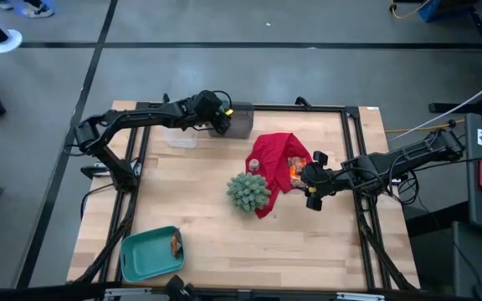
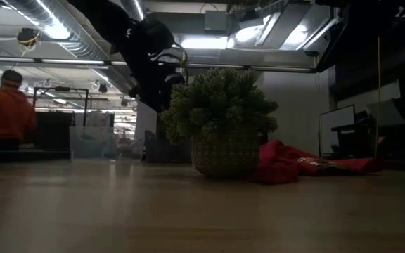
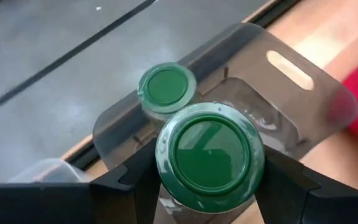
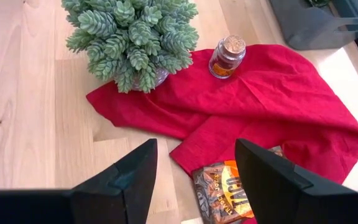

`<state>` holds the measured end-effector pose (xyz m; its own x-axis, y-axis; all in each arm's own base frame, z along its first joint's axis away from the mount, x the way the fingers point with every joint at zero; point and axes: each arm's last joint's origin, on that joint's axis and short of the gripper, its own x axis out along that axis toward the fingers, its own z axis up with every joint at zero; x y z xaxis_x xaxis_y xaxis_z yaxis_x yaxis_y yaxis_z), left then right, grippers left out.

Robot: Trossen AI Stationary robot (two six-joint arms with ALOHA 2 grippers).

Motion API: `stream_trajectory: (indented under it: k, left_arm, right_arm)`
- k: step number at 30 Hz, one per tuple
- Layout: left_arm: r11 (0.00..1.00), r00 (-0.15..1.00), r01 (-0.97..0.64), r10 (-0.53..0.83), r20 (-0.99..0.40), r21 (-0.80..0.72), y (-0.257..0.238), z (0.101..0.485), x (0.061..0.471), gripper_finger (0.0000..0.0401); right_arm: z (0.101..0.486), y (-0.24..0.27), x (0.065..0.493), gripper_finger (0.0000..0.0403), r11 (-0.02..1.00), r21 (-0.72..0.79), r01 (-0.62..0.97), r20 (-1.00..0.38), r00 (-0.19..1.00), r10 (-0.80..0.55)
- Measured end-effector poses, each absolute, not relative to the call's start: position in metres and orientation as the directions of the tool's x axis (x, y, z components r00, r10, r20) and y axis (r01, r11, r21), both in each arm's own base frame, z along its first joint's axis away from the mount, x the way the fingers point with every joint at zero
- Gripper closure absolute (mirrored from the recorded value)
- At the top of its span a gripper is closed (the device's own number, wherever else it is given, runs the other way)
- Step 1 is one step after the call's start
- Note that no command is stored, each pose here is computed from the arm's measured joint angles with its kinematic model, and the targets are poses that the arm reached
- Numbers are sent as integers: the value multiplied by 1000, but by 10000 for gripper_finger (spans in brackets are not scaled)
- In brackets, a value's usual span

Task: Sort spices by type
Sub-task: Put the green spice bottle into the black bin

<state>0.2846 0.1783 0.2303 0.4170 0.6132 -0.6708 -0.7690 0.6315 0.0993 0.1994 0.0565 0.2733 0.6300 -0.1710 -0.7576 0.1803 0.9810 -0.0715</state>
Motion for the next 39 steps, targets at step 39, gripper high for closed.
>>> stream_trajectory:
  k: [39]
  left_arm:
    - [588,355,-805,589,-726,83,186,202,281,148]
  right_arm:
    - [254,61,211,187,979,-130,159,-820,538,-196]
